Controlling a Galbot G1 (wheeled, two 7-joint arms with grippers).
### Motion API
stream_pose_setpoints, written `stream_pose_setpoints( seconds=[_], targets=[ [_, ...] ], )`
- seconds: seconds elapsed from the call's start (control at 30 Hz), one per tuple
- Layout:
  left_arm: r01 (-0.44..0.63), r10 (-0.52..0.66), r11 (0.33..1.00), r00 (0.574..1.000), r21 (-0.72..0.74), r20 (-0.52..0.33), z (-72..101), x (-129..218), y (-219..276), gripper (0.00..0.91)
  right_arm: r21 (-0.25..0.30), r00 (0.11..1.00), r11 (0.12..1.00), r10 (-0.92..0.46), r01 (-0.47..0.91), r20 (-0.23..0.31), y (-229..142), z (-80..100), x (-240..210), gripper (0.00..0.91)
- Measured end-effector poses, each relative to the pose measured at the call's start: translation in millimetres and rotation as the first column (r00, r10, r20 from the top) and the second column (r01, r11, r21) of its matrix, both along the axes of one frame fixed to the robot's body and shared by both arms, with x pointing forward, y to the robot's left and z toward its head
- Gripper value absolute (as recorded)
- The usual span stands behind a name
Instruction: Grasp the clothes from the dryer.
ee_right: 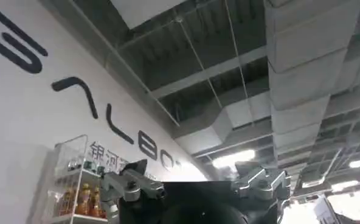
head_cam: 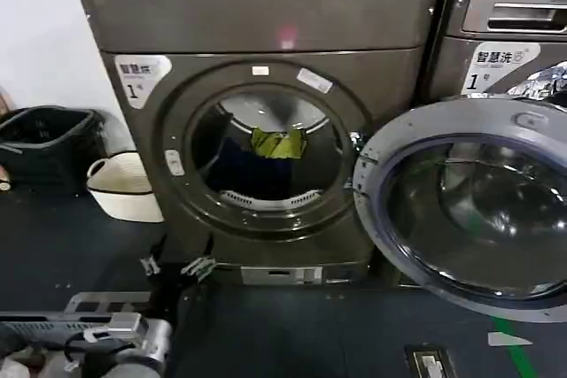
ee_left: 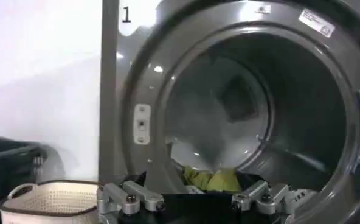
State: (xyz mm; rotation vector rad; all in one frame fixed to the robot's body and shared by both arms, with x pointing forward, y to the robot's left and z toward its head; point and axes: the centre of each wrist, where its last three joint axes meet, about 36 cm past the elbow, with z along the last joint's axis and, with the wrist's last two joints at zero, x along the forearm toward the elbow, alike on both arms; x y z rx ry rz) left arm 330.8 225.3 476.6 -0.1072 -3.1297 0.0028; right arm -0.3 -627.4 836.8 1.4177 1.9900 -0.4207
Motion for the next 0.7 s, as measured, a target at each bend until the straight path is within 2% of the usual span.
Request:
stream_pose_setpoints(
  seconds=[0.43,0.7],
  targets=[
    [-0.002,0.002,1.0,1.0,-0.006,0.009,1.8,3.2,-0.3,0.907,0.002,1.0,1.0,0.011,-0.011,-0.009,1.3,-5.0,2.0,0.907],
    [-0.003,0.003,1.0,1.0,-0.006,0.018,2.0,4.7,-0.3,0.907,-0.015,1.0,1.0,0.024,-0.024,-0.015,1.0,-6.7,2.7,0.907]
  ],
)
